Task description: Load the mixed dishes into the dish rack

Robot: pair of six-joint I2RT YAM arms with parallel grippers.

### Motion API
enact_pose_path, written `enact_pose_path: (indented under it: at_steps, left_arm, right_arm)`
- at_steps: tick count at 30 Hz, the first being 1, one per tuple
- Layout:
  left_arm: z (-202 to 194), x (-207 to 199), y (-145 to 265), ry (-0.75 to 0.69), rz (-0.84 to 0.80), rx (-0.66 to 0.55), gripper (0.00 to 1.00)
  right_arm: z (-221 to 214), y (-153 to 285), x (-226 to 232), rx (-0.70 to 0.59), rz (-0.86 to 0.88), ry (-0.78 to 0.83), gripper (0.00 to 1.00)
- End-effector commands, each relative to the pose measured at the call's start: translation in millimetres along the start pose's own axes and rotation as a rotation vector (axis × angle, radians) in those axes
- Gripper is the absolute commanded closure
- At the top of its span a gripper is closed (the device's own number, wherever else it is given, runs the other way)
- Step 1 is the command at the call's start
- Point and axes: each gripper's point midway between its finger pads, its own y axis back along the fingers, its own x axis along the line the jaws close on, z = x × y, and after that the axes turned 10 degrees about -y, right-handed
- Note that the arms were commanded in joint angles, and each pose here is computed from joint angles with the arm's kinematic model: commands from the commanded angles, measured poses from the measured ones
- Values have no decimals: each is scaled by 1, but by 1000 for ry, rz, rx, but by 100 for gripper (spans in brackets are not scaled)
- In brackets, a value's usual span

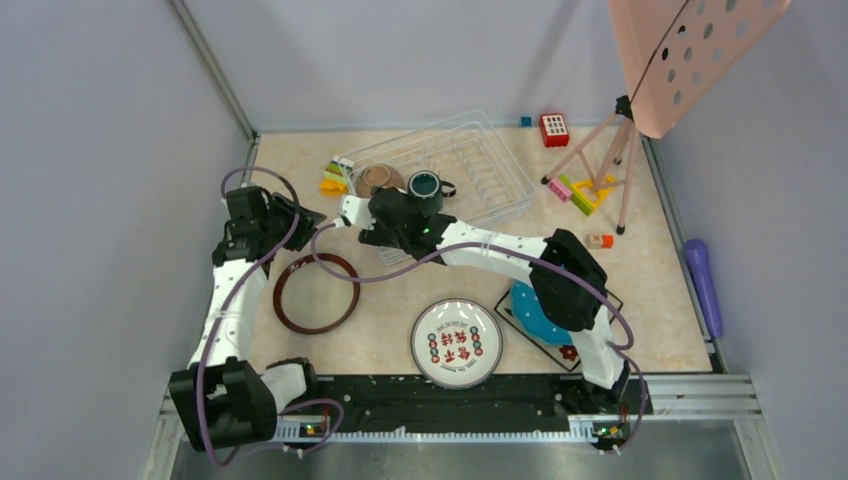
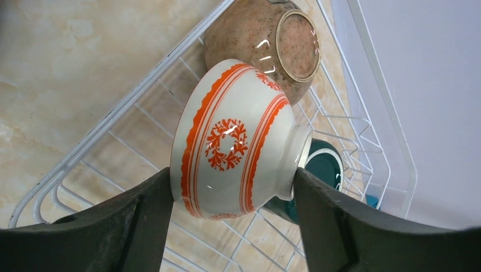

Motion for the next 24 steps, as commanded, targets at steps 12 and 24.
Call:
enact_pose_path:
  at_steps: [12, 24]
  left_arm:
    - [2, -14, 4, -41, -74, 31, 55]
    - [-3, 2, 12, -97, 2, 39, 54]
  right_arm:
    - [-3, 7, 31, 76, 217, 105, 1]
    - [58, 55, -1, -194, 274, -260, 6]
